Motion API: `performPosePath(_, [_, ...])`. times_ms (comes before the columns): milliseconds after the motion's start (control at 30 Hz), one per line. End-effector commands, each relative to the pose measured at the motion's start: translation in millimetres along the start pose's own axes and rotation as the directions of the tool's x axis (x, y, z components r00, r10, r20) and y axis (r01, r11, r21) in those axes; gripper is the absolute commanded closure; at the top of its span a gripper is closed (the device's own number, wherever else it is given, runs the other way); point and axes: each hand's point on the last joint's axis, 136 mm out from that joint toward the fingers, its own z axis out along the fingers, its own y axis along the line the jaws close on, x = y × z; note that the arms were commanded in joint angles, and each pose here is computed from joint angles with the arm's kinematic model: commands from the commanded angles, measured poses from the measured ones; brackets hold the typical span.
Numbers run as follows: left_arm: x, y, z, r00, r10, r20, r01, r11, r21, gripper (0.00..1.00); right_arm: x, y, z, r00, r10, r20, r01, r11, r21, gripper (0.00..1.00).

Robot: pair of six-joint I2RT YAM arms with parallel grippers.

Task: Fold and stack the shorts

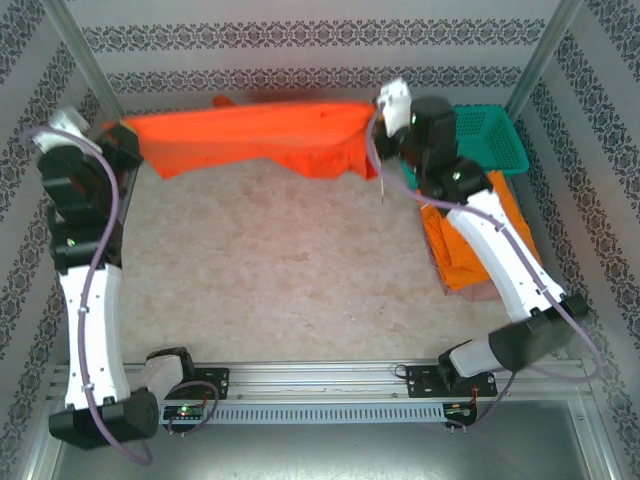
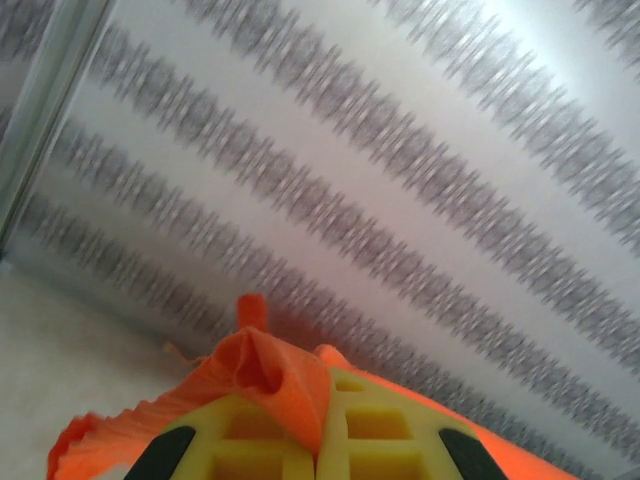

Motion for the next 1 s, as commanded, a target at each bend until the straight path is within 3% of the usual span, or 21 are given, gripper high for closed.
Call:
performPosePath(0, [52,54,-10,0.999,-0.032,-0.041,0.027,0.993,-0.116,1.0,56,31,-1,0.999,-0.039,-0.013,0.037,0.995,-0.098,1.0])
performPosePath(167, [144,123,-58,0.976,-0.153,-0.154,0.101,0.949,-0.3,0.97,152,128,-45,0.978,-0.158,-0.14,0.092,0.916,-0.392,0.8])
performPosePath(233, [163,141,-70,0.97,-0.169,-0.173,0.099,0.93,-0.354,0.78,177,163,-70,0.962,-0.226,-0.153,0.121,0.856,-0.502,0.65])
performPosePath(267, [164,144,-75,0.974,-0.158,-0.164,0.088,0.927,-0.365,0.63,183,181,-84,0.958,-0.247,-0.149,0.123,0.817,-0.564,0.57])
performPosePath(300, [159,142,-78,0.979,-0.137,-0.148,0.076,0.929,-0.361,0.5,183,192,-96,0.959,-0.241,-0.146,0.107,0.791,-0.603,0.47])
performPosePath(367, [134,127,-81,0.992,-0.06,-0.107,0.023,0.946,-0.324,0.34,170,212,-121,0.974,-0.158,-0.165,0.001,0.724,-0.69,0.27])
performPosePath(433, [108,110,-83,0.998,0.001,-0.07,-0.022,0.953,-0.303,0.18,150,228,-146,0.979,-0.069,-0.19,-0.108,0.616,-0.78,0.19])
performPosePath(467, [97,101,-82,0.998,0.023,-0.064,-0.04,0.958,-0.285,0.12,139,230,-148,0.977,-0.014,-0.212,-0.16,0.605,-0.78,0.16])
performPosePath(567, [88,70,-66,0.994,0.03,-0.105,-0.047,0.985,-0.163,0.03,119,220,-118,0.936,0.163,-0.312,-0.337,0.672,-0.659,0.1])
performPosePath(733, [118,54,-11,0.971,-0.076,-0.226,0.079,0.997,0.004,0.0,135,207,-53,0.799,0.267,-0.538,-0.526,0.744,-0.412,0.02])
performPosePath(867, [146,50,43,0.94,-0.027,-0.341,0.036,0.999,0.02,0.01,165,187,5,0.644,0.409,-0.647,-0.667,0.715,-0.211,0.03])
performPosePath(967, [165,44,90,0.908,0.027,-0.419,-0.017,0.999,0.027,0.01,187,178,41,0.567,0.45,-0.69,-0.714,0.686,-0.139,0.02])
